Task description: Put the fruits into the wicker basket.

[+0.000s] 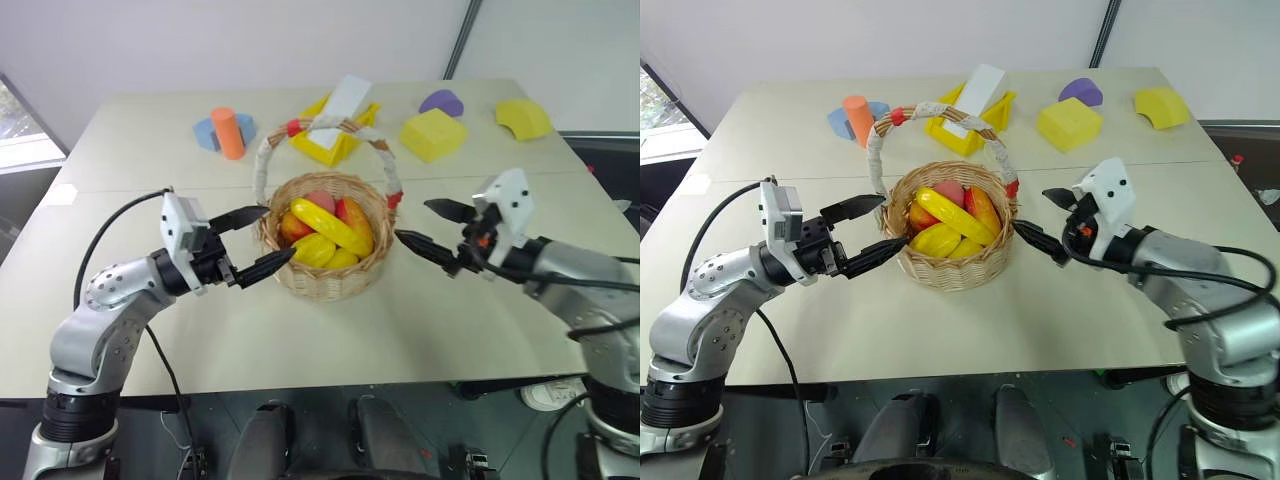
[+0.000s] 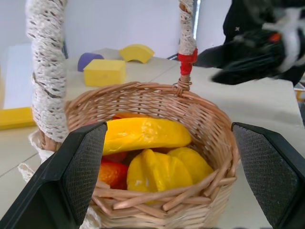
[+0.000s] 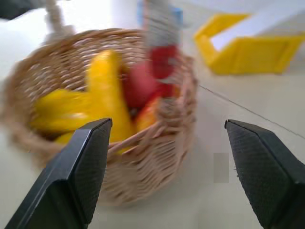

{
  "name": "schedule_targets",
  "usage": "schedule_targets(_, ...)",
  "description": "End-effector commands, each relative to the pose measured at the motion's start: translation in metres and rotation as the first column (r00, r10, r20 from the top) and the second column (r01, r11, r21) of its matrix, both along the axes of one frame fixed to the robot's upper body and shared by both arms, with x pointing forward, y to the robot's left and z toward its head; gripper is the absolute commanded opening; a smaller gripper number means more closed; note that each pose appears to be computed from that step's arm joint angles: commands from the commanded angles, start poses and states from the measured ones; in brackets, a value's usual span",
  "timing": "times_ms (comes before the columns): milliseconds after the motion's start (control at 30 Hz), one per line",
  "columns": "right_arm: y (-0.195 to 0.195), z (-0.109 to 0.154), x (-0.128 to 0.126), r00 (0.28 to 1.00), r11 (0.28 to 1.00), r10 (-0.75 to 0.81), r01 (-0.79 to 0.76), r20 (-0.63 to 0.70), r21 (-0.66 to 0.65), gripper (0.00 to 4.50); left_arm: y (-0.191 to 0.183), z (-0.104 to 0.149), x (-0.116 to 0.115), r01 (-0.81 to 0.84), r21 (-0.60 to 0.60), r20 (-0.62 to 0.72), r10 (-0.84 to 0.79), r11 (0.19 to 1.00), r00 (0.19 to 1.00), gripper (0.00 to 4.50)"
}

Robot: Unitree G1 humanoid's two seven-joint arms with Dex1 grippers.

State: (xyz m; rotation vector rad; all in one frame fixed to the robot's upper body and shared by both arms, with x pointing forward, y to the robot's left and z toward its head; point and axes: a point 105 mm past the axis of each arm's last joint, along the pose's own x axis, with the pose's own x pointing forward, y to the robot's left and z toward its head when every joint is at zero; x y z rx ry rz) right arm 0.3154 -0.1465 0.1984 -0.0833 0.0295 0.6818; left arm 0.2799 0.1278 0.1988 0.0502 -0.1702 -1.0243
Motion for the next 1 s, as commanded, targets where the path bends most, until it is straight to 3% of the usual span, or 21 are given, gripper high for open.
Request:
schedule_targets(33,0.005,0.013,0.014,0.995,0.997,-0.047,0.041,0.084,0.071,3.94,-0.004,0.006,-0.004,0.013,-0.015,0.023,-0.013,1.0,1.0,4.5)
schedule_targets(133,0.006,0.013,0.015,0.996,0.989,-0.041,0.03,0.076,0.142,3.15,-0.005,0.006,-0.006,0.012,-0.02,0.023,-0.011,1.0,1.0,4.5)
schedule_targets(333,0.006,0.016,0.008,0.996,0.984,-0.008,-0.009,0.094,0.178,0.15,-0.008,0.002,-0.01,0.008,-0.027,0.014,-0.008,1.0,1.0,4.5)
schedule_targets(500,-0.016,0.03,0.007,0.973,0.983,-0.127,0.098,0.195,0.154,0.07,-0.01,0.003,-0.009,0.017,-0.034,0.014,-0.016,0.999,1.0,4.5)
schedule_targets(633,-0.068,0.037,0.015,0.91,0.94,-0.338,0.316,0.242,0.127,0.07,-0.012,0.003,-0.007,0.023,-0.035,0.016,-0.022,0.999,1.0,4.5)
schedule_targets(833,-0.169,0.044,0.021,0.688,0.729,-0.674,0.678,0.268,0.092,0.07,-0.017,0.003,-0.005,0.045,-0.043,0.019,-0.044,0.998,0.999,4.5)
schedule_targets(1000,-0.207,0.031,0.025,0.576,0.606,-0.791,0.785,0.209,0.129,0.07,-0.019,0.002,-0.003,0.051,-0.045,0.018,-0.051,0.998,0.999,4.5)
